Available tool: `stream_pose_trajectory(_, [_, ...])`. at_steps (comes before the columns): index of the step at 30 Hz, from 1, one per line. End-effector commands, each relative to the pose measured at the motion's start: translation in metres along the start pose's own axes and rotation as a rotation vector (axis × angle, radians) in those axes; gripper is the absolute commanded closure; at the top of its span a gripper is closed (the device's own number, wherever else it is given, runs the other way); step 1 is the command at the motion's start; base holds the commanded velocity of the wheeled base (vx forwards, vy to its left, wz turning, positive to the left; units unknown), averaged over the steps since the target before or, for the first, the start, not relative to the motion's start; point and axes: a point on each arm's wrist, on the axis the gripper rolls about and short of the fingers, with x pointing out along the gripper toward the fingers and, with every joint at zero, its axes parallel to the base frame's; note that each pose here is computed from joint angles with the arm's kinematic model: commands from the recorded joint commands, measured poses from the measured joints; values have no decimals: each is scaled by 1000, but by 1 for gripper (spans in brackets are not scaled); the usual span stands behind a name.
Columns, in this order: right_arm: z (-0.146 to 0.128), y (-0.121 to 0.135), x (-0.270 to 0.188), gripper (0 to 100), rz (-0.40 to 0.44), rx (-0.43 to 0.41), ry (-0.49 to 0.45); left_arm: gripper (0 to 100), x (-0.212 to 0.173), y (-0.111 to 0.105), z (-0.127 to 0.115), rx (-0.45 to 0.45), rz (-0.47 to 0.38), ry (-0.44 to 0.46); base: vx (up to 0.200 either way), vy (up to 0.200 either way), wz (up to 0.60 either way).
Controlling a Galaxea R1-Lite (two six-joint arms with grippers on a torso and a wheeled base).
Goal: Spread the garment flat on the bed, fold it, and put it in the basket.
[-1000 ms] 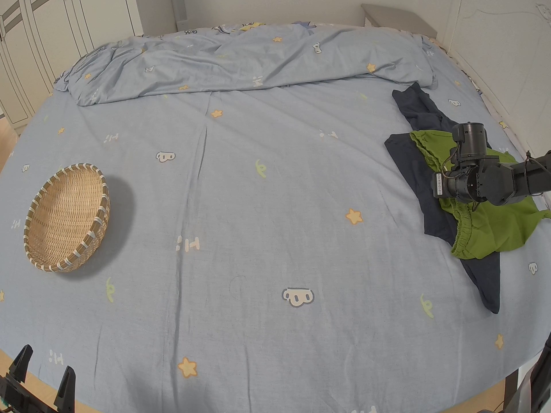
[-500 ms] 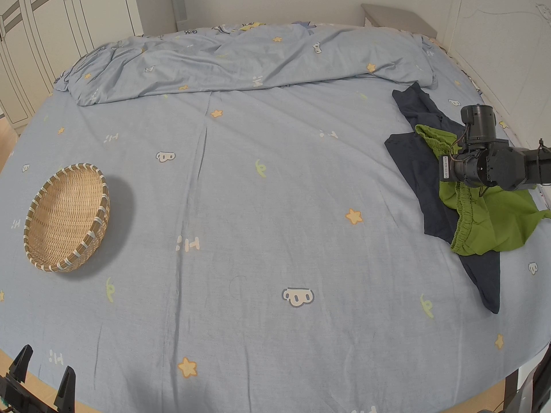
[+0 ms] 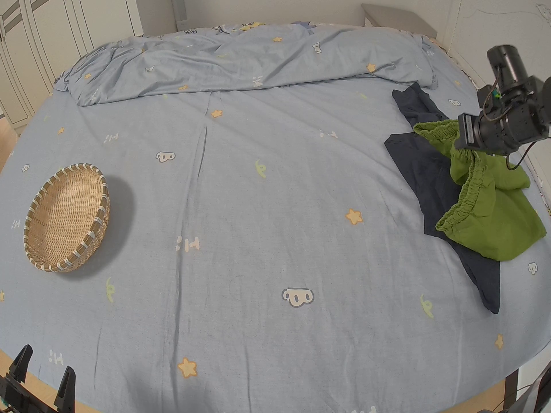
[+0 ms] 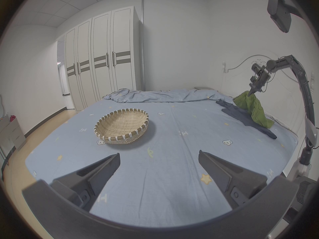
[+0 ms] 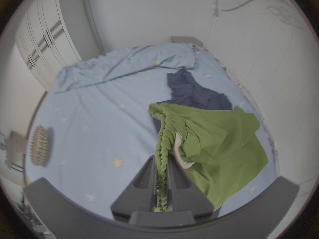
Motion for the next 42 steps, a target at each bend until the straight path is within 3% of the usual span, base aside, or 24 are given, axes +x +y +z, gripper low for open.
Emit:
stream_pose_trajectory(1, [11, 18, -79, 100, 259, 129, -5, 0, 0, 0, -5, 0, 0, 6, 0, 0, 0])
stream_pose_trajectory(6, [3, 50, -89, 100, 355, 100, 32, 0, 0, 0, -5, 0, 0, 6, 0, 0, 0])
stream_pose_trajectory(8, [2, 51, -90, 100, 358, 97, 33, 0, 0, 0, -5, 0, 0, 6, 0, 0, 0])
stream_pose_trajectory(9, [-5, 78, -98, 100, 436, 78, 50, 0, 0, 0, -5, 0, 0, 6, 0, 0, 0])
stream_pose_trajectory(10, [-8, 89, -100, 100, 460, 73, 60, 0, 0, 0, -5, 0, 0, 6, 0, 0, 0])
stream_pose_trajectory(11, [-8, 89, -100, 100, 460, 73, 60, 0, 0, 0, -5, 0, 0, 6, 0, 0, 0])
stream_pose_trajectory(12, [-16, 111, -107, 100, 499, 61, 77, 0, 0, 0, -5, 0, 0, 6, 0, 0, 0])
stream_pose_trajectory(16, [-31, 152, -103, 100, 529, 31, 100, 0, 0, 0, -5, 0, 0, 6, 0, 0, 0])
stream_pose_trajectory(22, [-57, 208, -106, 100, 661, 8, 18, 0, 0, 0, -5, 0, 0, 6, 0, 0, 0])
stream_pose_trajectory(23, [-57, 208, -106, 100, 661, 8, 18, 0, 0, 0, -5, 0, 0, 6, 0, 0, 0])
stream_pose_trajectory(24, [-67, 231, -97, 100, 709, 11, -19, 0, 0, 0, -5, 0, 0, 6, 0, 0, 0])
stream_pose_trajectory(32, [-106, 293, -65, 100, 683, -27, -35, 0, 1, 0, -5, 0, 0, 7, 0, 0, 0])
stream_pose_trajectory(38, [-123, 311, -33, 100, 625, -43, -27, 0, 1, 0, -5, 0, 0, 7, 0, 0, 0])
stream_pose_trajectory(42, [-114, 310, -22, 100, 623, -20, -70, 0, 0, 0, -5, 0, 0, 6, 0, 0, 0])
